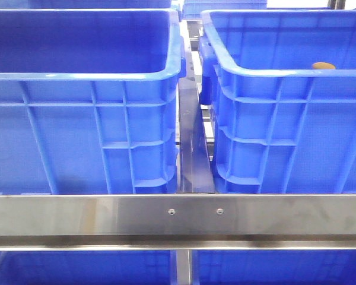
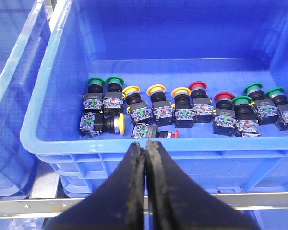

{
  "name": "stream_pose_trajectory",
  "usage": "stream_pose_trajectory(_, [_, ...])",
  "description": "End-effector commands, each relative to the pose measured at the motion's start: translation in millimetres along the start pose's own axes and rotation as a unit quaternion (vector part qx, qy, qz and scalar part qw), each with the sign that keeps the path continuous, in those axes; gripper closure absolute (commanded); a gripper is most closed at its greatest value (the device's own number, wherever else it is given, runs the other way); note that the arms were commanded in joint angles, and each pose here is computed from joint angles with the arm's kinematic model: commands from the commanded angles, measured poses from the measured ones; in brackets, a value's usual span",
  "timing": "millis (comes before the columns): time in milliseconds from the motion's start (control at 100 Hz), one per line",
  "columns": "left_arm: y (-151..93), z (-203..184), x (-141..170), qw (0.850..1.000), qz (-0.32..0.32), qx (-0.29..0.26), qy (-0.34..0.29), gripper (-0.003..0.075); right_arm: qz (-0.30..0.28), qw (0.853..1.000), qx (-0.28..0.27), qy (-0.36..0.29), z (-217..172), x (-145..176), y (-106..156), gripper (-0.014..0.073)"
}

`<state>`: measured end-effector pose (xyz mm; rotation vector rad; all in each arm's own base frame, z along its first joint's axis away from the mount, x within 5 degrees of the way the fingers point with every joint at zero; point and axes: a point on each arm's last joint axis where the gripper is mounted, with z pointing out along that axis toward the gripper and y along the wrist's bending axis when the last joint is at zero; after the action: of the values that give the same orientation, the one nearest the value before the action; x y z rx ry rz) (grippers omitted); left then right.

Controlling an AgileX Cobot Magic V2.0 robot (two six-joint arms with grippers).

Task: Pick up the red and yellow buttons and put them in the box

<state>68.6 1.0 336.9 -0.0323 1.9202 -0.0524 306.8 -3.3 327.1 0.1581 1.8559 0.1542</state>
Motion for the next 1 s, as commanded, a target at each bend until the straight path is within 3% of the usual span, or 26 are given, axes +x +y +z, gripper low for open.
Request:
stream_pose_trajectory(0, [-2,-3,-13,0.999,-0.005,0.011,-0.047,0.0739,0.008,0.998,-0.039,-0.050,-39,-15,10,0.0074])
stream_pose_trajectory(350, [-2,-3,-13,0.999,-0.005,0.011,-0.047,0.0739,0.002,0.991,-0.065,-0.114,-131,12,12,0.0076])
stream_pose_trajectory(680, [-2,-3,-13,0.999,-0.005,0.011,-0.047,0.0739,-0.005,0.983,-0.083,-0.164,-181,45,10,0.0089])
stream_pose_trajectory(820, [-2,-3,-13,0.999,-0.005,0.011,-0.047,0.0739,-0.005,0.981,-0.084,-0.172,-189,53,9,0.0221])
stream_pose_trajectory(990, [-2,-3,-13,0.999,-0.005,0.011,-0.047,0.0739,-0.006,0.981,-0.085,-0.174,-190,53,9,0.0492])
